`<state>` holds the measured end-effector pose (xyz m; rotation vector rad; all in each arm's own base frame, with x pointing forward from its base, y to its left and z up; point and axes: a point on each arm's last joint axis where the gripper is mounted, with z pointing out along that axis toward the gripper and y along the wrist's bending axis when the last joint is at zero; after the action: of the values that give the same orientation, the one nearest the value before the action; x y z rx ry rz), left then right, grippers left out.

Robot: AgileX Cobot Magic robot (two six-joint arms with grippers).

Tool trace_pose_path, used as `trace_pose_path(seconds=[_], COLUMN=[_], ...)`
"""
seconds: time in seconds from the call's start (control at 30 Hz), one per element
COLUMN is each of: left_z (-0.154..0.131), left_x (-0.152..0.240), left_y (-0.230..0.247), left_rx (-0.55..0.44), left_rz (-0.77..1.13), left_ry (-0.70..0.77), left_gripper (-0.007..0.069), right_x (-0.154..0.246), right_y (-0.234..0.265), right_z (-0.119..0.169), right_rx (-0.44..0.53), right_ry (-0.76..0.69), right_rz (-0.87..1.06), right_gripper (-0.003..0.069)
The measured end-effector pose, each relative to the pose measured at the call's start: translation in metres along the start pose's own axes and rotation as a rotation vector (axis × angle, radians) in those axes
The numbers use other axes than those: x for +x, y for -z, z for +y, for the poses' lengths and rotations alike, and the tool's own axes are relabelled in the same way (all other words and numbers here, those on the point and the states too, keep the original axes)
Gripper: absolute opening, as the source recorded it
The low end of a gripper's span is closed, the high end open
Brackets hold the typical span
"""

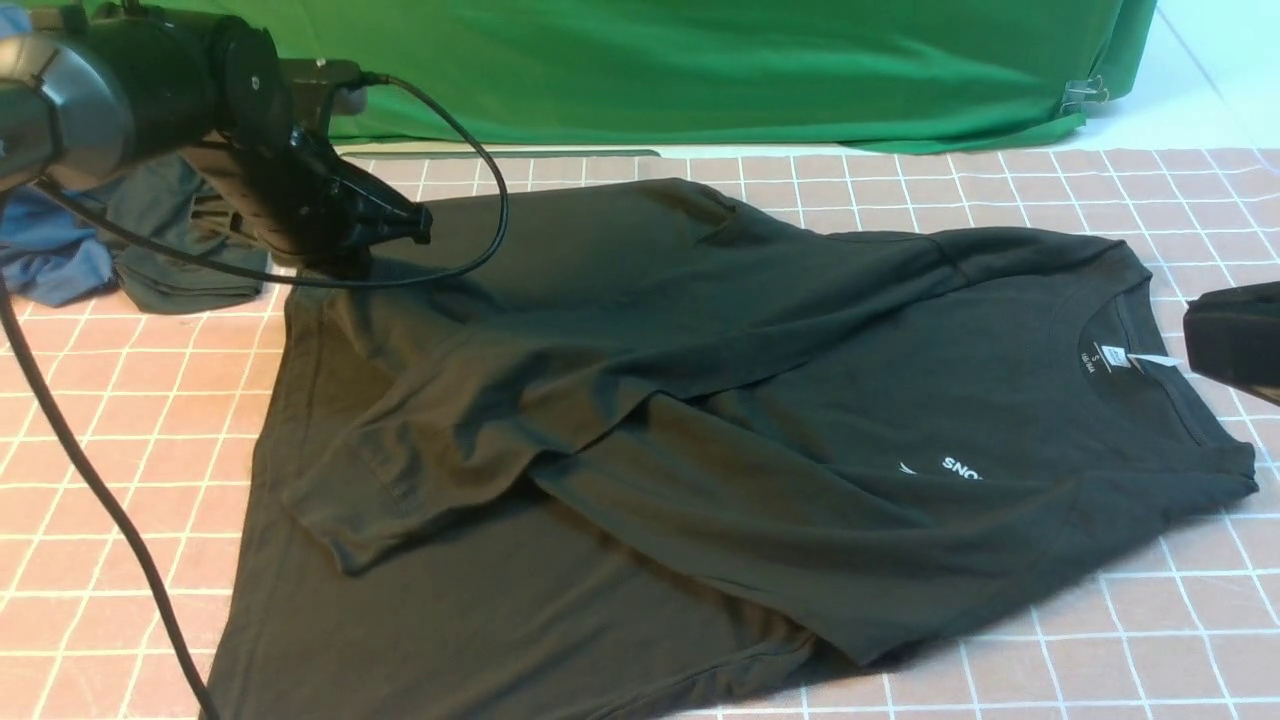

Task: Fold a long-sleeved shirt over a pink coffee tablecloth.
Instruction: 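Grasp the near edge of the shirt at its hem and shoulder corners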

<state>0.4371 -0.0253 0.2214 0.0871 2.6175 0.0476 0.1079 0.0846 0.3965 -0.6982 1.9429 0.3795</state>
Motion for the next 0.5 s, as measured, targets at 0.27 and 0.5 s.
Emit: trace_pose_path(seconds=[0.27,0.5], left_z=[0.0,0.0024], left_x=[-0.0024,-0.0017], left_y=[0.0,0.0005], left_rx=[0.0,-0.026], left_rz=[-0.027,-0.018], left_ry=[0.0,-0.011], left_gripper=[0.0039,0.023], right_x=[0.0,0.0], right_y=[0.0,0.0], right_z=[0.0,0.0], right_rx=[0.0,0.0], right_ry=[-0.006,-0.027], right_rz=[0.0,0.0], right_gripper=[0.0036,0.0036])
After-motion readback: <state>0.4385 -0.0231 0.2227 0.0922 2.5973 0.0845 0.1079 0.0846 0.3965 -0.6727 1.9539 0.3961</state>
